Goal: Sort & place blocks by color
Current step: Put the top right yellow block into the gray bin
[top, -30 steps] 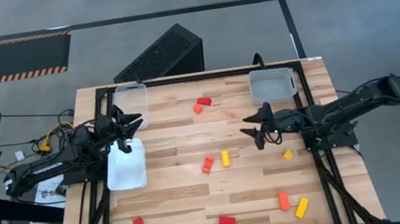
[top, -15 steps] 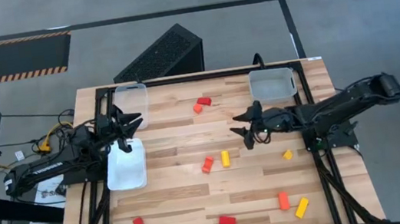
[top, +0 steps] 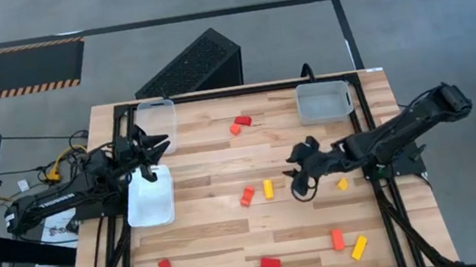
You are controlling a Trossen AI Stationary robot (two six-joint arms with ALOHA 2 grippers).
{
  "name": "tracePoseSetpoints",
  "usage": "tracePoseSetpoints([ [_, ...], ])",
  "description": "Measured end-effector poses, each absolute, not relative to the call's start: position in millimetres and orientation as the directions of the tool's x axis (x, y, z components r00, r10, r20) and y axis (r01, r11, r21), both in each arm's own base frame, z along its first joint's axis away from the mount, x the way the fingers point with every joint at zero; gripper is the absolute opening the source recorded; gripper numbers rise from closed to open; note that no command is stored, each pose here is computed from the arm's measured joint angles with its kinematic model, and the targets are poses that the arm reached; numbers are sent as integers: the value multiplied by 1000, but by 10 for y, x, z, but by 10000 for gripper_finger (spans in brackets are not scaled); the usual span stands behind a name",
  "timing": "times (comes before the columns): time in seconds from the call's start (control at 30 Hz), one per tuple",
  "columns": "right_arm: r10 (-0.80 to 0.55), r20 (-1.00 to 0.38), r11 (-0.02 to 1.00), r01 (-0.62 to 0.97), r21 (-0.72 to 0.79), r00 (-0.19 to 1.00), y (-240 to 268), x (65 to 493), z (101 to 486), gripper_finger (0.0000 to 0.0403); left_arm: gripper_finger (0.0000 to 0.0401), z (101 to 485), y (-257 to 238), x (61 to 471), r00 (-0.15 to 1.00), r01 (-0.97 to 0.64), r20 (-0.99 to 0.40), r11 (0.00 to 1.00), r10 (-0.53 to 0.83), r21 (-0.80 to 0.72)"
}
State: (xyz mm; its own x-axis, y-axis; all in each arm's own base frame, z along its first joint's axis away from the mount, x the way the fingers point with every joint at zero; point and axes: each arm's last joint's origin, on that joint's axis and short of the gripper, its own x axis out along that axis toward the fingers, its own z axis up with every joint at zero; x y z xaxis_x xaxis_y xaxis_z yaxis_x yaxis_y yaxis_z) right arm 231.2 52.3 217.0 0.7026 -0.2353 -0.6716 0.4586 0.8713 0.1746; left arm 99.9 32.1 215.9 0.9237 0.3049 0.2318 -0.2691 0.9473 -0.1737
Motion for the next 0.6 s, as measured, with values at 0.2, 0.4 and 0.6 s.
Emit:
tracePoseSetpoints([
  [0.2, -192, -838, 808, 567, 160, 510, 653, 1986, 2280, 222, 93, 2160, 322, 999, 923, -271, 232, 947, 307, -175],
  [0.4, -155, -905, 749, 644, 155, 397, 803, 1667, 2270, 222, 93, 2163, 322, 998, 922, -270, 236, 947, 307, -175],
  [0.6, -152, -920, 701, 696, 156, 360, 946, 1466, 2182, 222, 93, 2159, 320, 1000, 925, -264, 232, 949, 300, -174],
])
